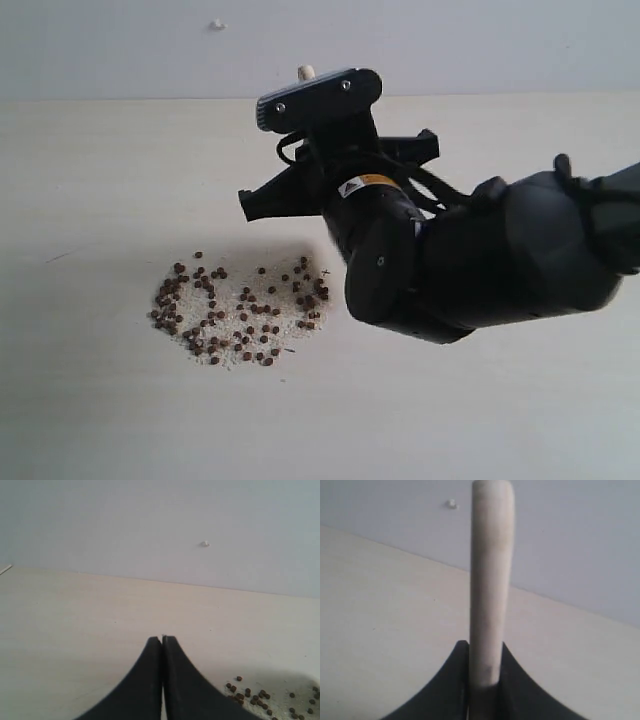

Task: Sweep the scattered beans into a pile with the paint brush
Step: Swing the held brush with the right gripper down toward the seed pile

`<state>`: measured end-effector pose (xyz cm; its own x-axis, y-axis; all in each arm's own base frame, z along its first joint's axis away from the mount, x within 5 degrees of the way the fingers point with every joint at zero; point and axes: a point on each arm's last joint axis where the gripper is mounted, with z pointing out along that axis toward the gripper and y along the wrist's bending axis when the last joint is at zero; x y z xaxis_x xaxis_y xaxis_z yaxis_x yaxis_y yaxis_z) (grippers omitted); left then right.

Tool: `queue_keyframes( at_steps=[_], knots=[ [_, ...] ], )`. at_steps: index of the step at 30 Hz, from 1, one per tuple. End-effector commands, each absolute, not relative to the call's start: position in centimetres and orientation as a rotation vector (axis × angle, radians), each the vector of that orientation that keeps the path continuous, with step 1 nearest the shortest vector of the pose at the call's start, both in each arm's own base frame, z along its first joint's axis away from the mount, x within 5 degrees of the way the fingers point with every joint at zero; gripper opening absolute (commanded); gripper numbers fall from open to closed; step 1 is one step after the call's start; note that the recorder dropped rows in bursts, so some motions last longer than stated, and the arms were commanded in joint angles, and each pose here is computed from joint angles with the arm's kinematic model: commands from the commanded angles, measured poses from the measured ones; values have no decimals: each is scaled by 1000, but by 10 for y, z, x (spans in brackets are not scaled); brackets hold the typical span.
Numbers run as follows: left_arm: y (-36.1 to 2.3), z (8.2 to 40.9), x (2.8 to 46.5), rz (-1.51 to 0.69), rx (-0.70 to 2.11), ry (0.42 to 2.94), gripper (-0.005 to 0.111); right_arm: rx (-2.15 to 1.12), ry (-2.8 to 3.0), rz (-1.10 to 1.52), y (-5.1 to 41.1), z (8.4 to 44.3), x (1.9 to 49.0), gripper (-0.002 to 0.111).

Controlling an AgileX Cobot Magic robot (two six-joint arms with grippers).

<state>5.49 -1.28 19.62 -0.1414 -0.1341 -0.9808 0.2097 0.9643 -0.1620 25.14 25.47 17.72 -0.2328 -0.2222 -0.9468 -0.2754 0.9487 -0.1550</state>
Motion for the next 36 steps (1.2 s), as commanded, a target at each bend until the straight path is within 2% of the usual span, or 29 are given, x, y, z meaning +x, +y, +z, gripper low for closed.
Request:
queue_keyframes(
  at_steps=[1,6,12,19,36],
  knots=[
    [-13,196,54,-311,54,1679,0,-423,1733,-78,245,212,250,0],
    [-13,196,54,-310,54,1686,0,-498,1704,-211,239,212,253,0],
    [-13,196,54,-310,54,1686,0,-659,1663,-277,239,169,278,0],
    [-13,196,54,-310,54,1686,0,-676,1735,-59,253,135,280,0],
    [-13,196,54,-312,56,1686,0,-436,1850,356,269,140,268,0]
  ],
)
